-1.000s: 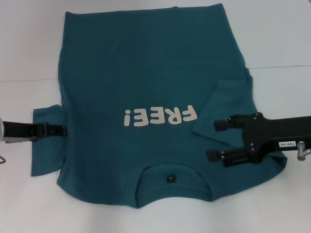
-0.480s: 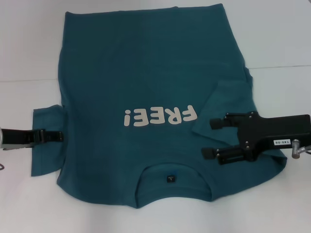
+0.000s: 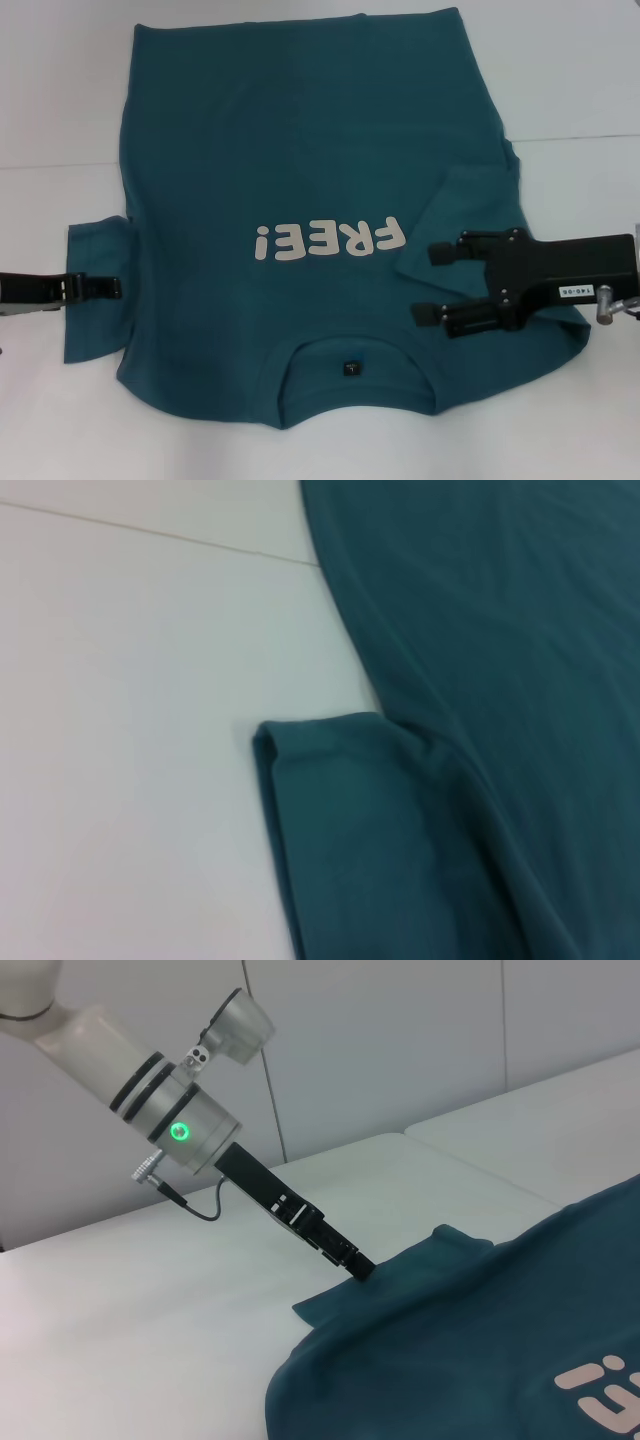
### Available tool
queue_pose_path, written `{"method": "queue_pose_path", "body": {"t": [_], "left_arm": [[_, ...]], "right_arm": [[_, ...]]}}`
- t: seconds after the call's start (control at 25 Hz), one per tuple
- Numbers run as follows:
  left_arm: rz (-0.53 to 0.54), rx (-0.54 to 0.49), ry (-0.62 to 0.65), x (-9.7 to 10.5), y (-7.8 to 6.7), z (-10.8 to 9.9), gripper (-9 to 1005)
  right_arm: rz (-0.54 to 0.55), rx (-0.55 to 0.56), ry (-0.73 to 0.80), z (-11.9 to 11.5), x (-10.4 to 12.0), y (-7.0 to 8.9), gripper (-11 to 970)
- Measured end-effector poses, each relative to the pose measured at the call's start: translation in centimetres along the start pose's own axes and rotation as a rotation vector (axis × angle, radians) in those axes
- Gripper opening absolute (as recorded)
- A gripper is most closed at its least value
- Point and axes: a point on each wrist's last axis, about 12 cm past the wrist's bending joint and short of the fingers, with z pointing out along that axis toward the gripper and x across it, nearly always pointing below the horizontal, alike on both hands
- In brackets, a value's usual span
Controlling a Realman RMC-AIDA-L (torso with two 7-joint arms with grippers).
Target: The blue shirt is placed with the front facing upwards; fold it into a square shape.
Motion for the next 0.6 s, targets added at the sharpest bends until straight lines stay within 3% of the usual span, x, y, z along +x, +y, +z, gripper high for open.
{"method": "queue_pose_path", "body": {"t": [0.6], "left_arm": [[-0.018, -0.006, -0.002, 0.49, 0.24, 0.65, 907]], "right_arm": [[0.002, -0.008, 0.002, 0.21, 0.09, 0.05, 944]]}}
